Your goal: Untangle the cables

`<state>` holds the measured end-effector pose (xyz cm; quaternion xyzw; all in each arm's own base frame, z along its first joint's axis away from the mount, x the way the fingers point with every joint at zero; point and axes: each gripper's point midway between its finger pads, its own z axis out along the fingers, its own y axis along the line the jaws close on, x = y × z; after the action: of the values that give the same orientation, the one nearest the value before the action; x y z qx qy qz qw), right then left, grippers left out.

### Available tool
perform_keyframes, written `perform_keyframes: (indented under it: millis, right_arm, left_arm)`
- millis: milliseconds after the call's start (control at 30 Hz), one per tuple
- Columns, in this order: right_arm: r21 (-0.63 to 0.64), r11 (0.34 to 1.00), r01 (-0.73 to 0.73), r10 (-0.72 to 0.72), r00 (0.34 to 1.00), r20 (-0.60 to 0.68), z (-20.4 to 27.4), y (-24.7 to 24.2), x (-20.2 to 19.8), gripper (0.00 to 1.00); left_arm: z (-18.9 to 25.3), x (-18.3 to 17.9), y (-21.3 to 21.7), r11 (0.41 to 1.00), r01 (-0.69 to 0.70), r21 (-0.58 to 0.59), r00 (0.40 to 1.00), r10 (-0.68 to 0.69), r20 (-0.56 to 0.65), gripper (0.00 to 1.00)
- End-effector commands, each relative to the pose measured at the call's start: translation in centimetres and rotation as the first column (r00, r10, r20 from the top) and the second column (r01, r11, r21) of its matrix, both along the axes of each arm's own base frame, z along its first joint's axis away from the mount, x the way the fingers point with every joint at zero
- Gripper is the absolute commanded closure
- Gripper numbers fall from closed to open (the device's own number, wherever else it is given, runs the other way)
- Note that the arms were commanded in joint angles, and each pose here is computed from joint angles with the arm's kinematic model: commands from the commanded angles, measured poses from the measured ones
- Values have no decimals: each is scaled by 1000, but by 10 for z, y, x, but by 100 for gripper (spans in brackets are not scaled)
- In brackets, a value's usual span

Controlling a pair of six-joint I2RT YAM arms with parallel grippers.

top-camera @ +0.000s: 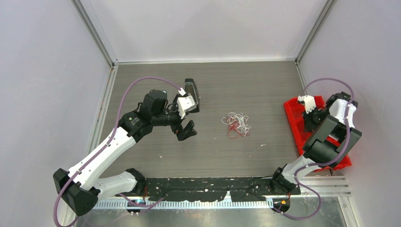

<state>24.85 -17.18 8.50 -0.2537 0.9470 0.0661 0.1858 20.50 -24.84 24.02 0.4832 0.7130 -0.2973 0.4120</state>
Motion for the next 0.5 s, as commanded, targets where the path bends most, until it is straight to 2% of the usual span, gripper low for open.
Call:
perform_keyframes:
  millis: [0,133,200,467]
  right_arm:
    - [-87,993,-74,74,997,-8,-20,-10,-6,95]
    - [-128,991,-46,46,999,-3,-37,-19,2,95]
    - [-143,989,-31,33,999,7,-34,-23,7,91]
    - [-168,986,-10,32,991,130,41,-24,25,60]
  left_arm:
    - [13,4,-1,1000,2,-21,999,-1,49,0]
    - [8,4,-2,1000,2,-18,999,-2,33,0]
    - [6,4,-2,1000,-1,-17,1000,1,26,1]
    - [4,3,1,1000,-8,-15,999,9,37,0]
